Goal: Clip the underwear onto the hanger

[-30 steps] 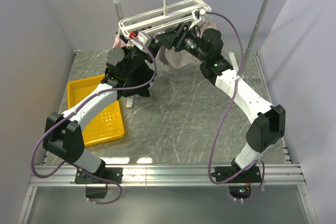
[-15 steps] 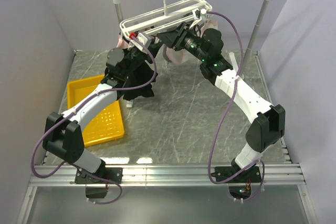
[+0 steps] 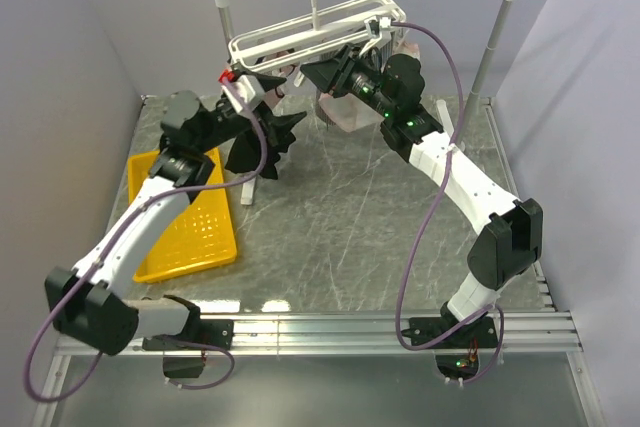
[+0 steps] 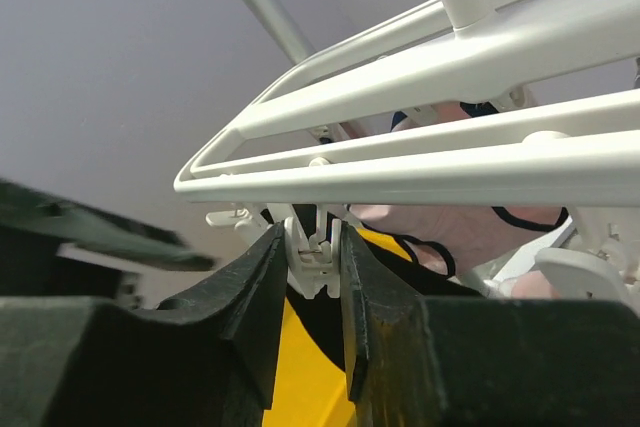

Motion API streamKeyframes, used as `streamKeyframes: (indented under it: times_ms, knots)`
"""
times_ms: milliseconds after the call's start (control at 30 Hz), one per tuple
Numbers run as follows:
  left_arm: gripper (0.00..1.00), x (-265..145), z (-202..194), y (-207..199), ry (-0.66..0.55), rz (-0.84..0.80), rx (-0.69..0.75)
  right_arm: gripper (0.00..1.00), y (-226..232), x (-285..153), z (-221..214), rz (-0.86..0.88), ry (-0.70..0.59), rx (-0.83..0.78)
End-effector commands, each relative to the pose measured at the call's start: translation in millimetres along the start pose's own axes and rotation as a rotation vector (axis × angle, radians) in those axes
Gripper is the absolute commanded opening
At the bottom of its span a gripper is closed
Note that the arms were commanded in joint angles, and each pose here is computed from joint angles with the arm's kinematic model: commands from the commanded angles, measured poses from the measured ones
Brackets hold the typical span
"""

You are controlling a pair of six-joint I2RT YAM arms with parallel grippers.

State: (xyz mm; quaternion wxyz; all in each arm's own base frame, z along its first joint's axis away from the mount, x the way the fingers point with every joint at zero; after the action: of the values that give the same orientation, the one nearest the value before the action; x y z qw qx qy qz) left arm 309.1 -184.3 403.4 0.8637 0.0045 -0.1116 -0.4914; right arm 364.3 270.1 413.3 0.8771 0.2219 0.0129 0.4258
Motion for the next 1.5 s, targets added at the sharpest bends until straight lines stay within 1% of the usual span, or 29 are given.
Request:
streamKeyframes:
  times_ms: [0, 33, 133, 200, 233, 267, 367, 400, 467, 533, 567, 600, 633, 700, 733, 767, 800, 833, 867, 900, 933, 967, 1033, 1067, 1133, 1167, 1300, 1467]
  knots:
    - [0.82, -19, 7, -19, 0.05, -0.136, 0.035, 0.0, 9, 0, 14, 0.026, -0.035, -0.048]
    - [0.81, -22, 4, -21, 0.075, -0.147, 0.016, 0.0, 9, 0, 14, 0.023, -0.038, -0.052]
    - [0.77, -28, 10, -18, 0.091, -0.176, 0.045, 0.0, 9, 1, 16, 0.013, -0.036, -0.061]
    - [0.72, -34, 2, -13, 0.152, -0.206, 0.074, 0.0, 10, 1, 18, 0.012, -0.038, -0.067]
    - [0.71, -35, 8, -12, 0.155, -0.232, 0.101, 0.0, 10, 1, 17, 0.007, -0.032, -0.071]
    - [0.68, -38, -1, -12, 0.2, -0.274, 0.113, 0.0, 11, 0, 19, 0.008, -0.033, -0.076]
    - [0.65, -39, 0, -10, 0.233, -0.313, 0.193, 0.0, 9, 1, 19, -0.014, -0.024, -0.085]
    - [0.65, -42, -4, -11, 0.258, -0.321, 0.183, 0.0, 10, 1, 20, -0.016, -0.027, -0.083]
    - [0.66, -42, -4, -9, 0.271, -0.336, 0.234, 0.0, 9, 1, 20, -0.016, -0.027, -0.083]
    - [0.65, -45, -7, -9, 0.305, -0.358, 0.249, 0.0, 10, 1, 19, -0.015, -0.025, -0.086]
    - [0.65, -44, -6, -7, 0.307, -0.383, 0.33, 0.0, 11, 1, 21, -0.013, -0.027, -0.09]
    - [0.65, -50, -14, -11, 0.358, -0.413, 0.302, 0.0, 11, 2, 21, -0.015, -0.025, -0.09]
    - [0.65, -46, -9, -5, 0.354, -0.443, 0.405, 0.0, 9, 2, 20, -0.028, -0.016, -0.095]
    - [0.67, -48, -12, -3, 0.417, -0.477, 0.457, 0.0, 8, 2, 21, -0.032, -0.015, -0.102]
    - [0.71, -51, -17, -5, 0.475, -0.511, 0.444, 0.0, 8, 3, 19, -0.035, -0.008, -0.1]
    - [0.74, -48, -19, -6, 0.488, -0.558, 0.543, 0.0, 8, 3, 20, -0.033, -0.007, -0.101]
    - [0.76, -48, -22, -7, 0.512, -0.581, 0.573, 0.0, 8, 4, 19, -0.031, -0.005, -0.1]
    - [0.78, -51, -27, -6, 0.564, -0.6, 0.63, 0.0, 8, 3, 19, -0.033, -0.004, -0.103]
    - [0.79, -49, -30, -10, 0.575, -0.627, 0.663, 0.0, 8, 3, 18, -0.034, -0.002, -0.102]
    - [0.79, -51, -33, -13, 0.589, -0.645, 0.697, 0.0, 8, 3, 19, -0.032, -0.003, -0.106]
    - [0.76, -56, -39, -14, 0.639, -0.655, 0.737, 0.0, 8, 3, 17, -0.031, 0.003, -0.11]
    - [0.72, -54, -42, -21, 0.641, -0.707, 0.802, 0.0, 8, 4, 16, -0.03, 0.007, -0.112]
    - [0.65, -59, -50, -30, 0.683, -0.761, 0.855, 0.0, 6, 4, 14, -0.031, 0.021, -0.116]
    - [0.64, -60, -55, -36, 0.722, -0.804, 0.894, 0.0, 5, 4, 13, -0.031, 0.024, -0.116]
    - [0.64, -59, -61, -41, 0.772, -0.844, 0.915, 0.0, 6, 5, 13, -0.026, 0.025, -0.119]
    - [0.64, -60, -63, -39, 0.825, -0.848, 0.935, 0.0, 6, 5, 12, -0.023, 0.026, -0.119]
    - [0.65, -57, -68, -43, 0.961, -0.926, 0.933, 0.0, 5, 4, 12, -0.023, 0.026, -0.122]
    - [0.65, -50, -74, -33, 1.069, -0.924, 0.999, 0.0, 6, 2, 10, -0.019, 0.029, -0.124]
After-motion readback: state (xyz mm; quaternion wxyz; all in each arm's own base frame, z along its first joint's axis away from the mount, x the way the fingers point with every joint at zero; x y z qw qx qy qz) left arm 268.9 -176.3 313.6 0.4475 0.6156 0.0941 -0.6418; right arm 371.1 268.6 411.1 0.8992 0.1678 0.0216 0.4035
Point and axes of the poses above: each gripper's point midway between its finger pads, its own x axis out along the fingers, its own y axis along the line the jaws close on, z = x × y, the point moved 8 cm from there along -x, back along the fingers, and after that the axes turned 10 degrees about -x, right-handed, at the moved point
